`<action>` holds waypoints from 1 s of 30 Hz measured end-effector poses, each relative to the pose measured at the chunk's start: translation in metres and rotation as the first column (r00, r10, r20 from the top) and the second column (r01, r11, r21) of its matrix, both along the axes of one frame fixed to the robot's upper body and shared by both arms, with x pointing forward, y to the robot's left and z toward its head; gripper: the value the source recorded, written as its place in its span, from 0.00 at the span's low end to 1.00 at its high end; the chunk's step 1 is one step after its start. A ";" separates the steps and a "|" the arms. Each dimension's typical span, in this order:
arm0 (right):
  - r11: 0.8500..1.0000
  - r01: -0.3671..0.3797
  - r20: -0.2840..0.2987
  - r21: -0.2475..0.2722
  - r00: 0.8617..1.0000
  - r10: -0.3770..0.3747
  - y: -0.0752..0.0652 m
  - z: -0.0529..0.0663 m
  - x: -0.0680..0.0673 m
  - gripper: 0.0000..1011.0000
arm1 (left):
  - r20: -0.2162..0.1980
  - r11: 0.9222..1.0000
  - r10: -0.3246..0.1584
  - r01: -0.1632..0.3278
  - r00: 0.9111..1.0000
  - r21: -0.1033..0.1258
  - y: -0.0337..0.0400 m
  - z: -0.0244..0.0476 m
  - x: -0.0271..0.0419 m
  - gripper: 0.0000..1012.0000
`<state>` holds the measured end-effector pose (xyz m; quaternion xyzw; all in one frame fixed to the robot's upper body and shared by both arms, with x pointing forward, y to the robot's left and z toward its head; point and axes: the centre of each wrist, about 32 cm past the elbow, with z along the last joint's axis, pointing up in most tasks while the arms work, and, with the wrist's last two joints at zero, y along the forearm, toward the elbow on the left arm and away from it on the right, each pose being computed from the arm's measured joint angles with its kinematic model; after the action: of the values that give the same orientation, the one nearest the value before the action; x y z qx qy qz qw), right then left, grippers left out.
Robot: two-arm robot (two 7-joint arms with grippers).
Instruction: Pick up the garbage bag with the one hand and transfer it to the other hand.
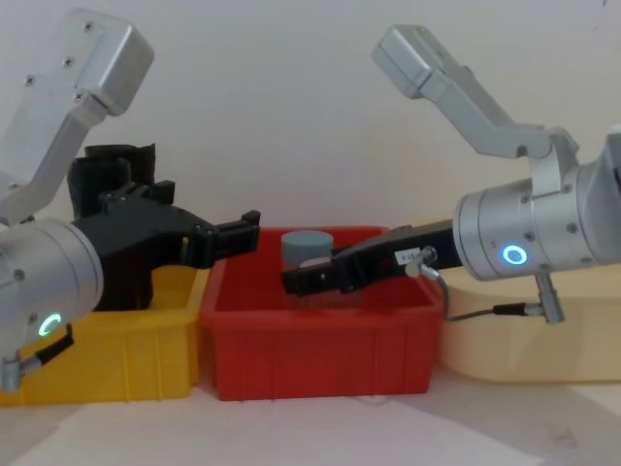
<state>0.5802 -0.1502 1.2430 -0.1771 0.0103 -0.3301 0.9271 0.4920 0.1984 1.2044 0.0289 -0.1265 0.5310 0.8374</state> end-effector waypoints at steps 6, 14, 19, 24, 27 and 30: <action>1.000 0.000 0.000 -0.002 1.000 0.000 0.001 -0.001 0.002 0.65 | 0.000 1.000 0.000 0.000 1.000 0.000 0.0000 0.0000 0.0000 0.99; 1.000 0.009 0.027 0.000 1.000 -0.009 -0.001 0.003 0.000 0.65 | 0.000 1.000 0.000 0.000 1.000 0.000 0.0000 0.0000 0.0000 0.99; 1.000 0.028 0.065 0.002 0.998 -0.028 -0.006 0.010 -0.002 0.65 | 0.000 1.000 0.000 0.000 1.000 0.000 0.0000 0.0000 0.0000 0.99; 0.998 0.061 0.125 0.011 0.990 -0.062 -0.015 0.024 -0.005 0.65 | 0.000 1.000 0.000 0.000 1.000 0.000 0.0000 0.0000 0.0000 0.99; 0.996 0.082 0.164 0.019 0.983 -0.084 -0.022 0.033 -0.007 0.65 | 0.000 1.000 0.000 0.000 1.000 0.000 0.0000 0.0000 0.0000 0.99; 0.993 0.111 0.202 0.029 0.973 -0.114 -0.030 0.043 -0.009 0.65 | 0.000 1.000 0.000 0.000 1.000 0.000 0.0000 0.0000 0.0000 0.99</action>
<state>0.5710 -0.1801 1.2859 -0.1336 -0.0717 -0.3985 0.9046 0.4920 0.1984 1.2044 0.0289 -0.1265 0.5310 0.8374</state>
